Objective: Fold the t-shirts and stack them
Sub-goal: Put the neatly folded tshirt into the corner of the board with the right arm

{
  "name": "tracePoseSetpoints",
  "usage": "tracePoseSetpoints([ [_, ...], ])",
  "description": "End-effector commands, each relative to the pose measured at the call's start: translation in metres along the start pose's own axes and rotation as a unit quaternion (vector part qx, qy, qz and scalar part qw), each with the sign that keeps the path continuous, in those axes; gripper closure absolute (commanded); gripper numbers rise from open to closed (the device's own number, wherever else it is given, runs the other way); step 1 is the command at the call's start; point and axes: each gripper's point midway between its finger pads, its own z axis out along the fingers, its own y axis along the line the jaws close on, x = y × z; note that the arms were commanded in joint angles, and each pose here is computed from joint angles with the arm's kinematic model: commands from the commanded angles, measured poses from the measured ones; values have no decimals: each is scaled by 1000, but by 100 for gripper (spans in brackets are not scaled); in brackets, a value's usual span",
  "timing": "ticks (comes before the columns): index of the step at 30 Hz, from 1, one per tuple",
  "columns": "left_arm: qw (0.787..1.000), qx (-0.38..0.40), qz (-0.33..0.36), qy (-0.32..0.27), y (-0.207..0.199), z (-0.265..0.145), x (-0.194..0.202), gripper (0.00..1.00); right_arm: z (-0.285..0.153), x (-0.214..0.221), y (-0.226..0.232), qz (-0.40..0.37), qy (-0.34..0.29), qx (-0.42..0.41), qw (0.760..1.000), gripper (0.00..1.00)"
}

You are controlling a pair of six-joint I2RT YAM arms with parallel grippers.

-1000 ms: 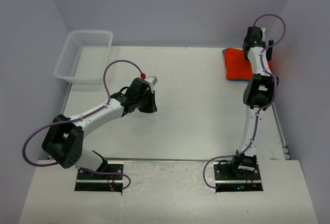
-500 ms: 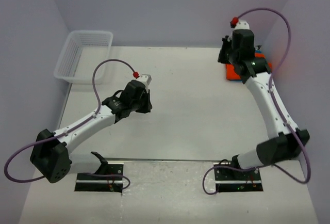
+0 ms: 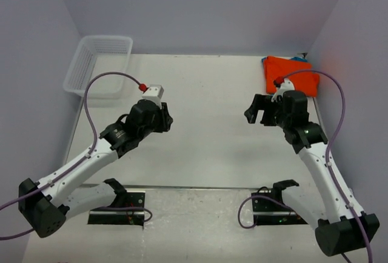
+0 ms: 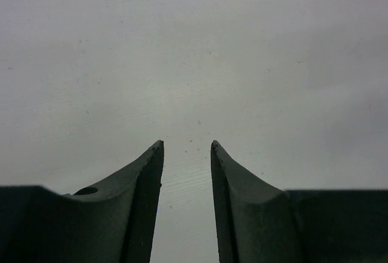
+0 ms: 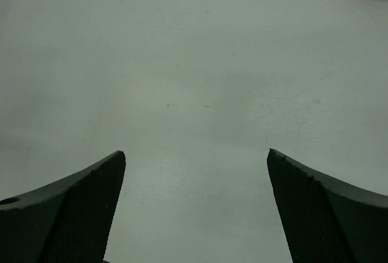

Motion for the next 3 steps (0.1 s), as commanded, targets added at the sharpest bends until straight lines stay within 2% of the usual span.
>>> tracePoseSetpoints([
  [1, 999, -38, 10, -19, 16, -4, -3, 61, -16, -21, 8, 0, -65, -15, 998, 1],
  [3, 998, -52, 14, -24, 22, -5, -5, 58, -21, -22, 9, 10, -67, -14, 998, 1],
])
